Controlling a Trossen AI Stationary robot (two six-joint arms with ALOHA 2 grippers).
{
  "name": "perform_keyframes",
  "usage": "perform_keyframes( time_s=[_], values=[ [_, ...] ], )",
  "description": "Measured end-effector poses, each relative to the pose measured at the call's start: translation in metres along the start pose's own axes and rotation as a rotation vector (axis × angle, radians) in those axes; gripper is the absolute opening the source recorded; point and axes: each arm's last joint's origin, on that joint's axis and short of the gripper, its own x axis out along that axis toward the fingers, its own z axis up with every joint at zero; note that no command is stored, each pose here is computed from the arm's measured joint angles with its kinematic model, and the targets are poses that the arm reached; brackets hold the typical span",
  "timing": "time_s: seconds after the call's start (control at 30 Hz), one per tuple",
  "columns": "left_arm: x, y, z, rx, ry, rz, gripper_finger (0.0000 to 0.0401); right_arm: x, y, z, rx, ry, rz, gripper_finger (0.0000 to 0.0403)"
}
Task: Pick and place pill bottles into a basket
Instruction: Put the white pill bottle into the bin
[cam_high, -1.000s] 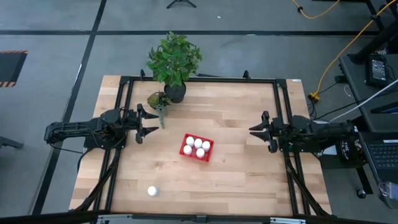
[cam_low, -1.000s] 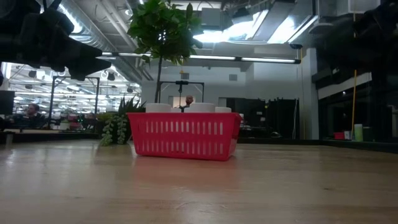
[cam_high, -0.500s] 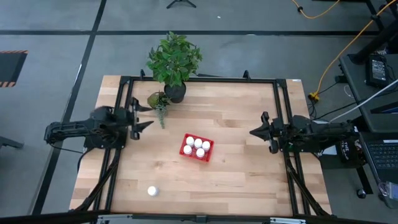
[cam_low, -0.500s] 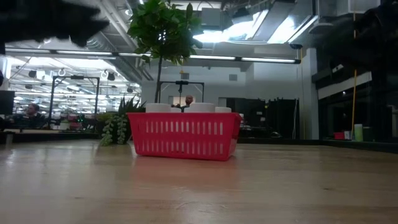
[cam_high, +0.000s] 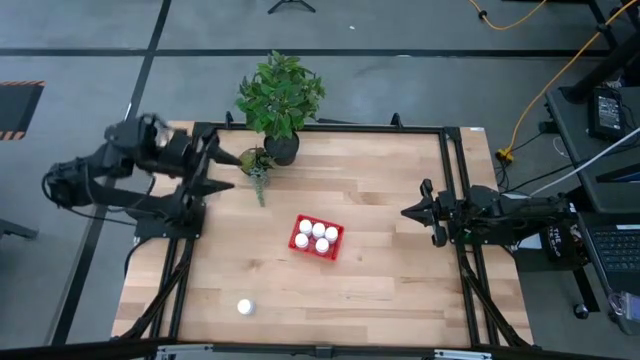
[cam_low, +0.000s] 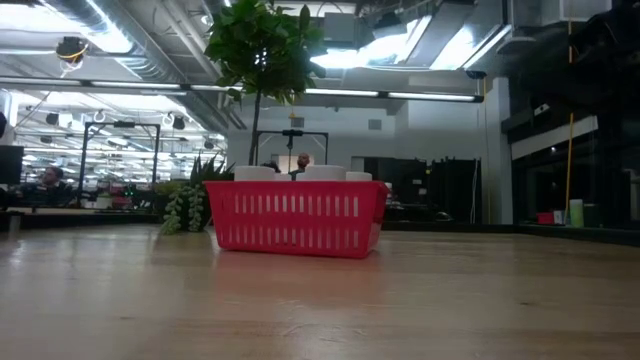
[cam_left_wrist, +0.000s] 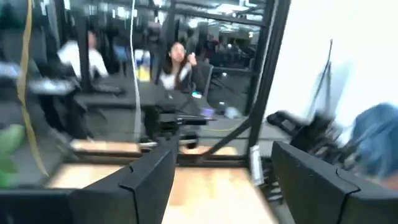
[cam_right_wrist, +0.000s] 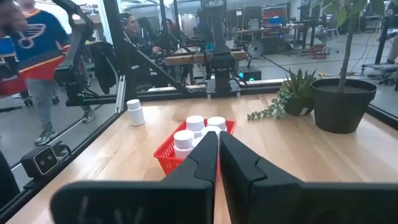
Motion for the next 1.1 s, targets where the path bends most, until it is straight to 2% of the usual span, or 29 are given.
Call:
perform_keyframes(
  time_s=[0.1,0.23,0.37,0.8,1.1],
  values=[
    [0.015,-0.001,0.024,-0.128,-0.001,-0.005,0.0256,0.000,0.000,0.000,-0.001,0.000,-0.001,0.0022],
    [0.028,-0.001,0.036,-0.180,0.007,-0.030,0.0255,0.000,0.000,0.000,-0.002,0.000,-0.001,0.0022],
    [0.032,-0.003,0.038,-0.171,0.000,-0.112,0.0256,0.000,0.000,0.000,-0.002,0.000,-0.001,0.0022],
    [0.039,0.000,0.036,-0.322,0.019,-0.099,0.0258,0.000,0.000,0.000,-0.002,0.001,-0.001,0.0022],
    [0.048,0.002,0.030,-0.239,0.068,-0.096,0.0257,0.000,0.000,0.000,-0.002,0.001,-0.001,0.0022]
  ],
)
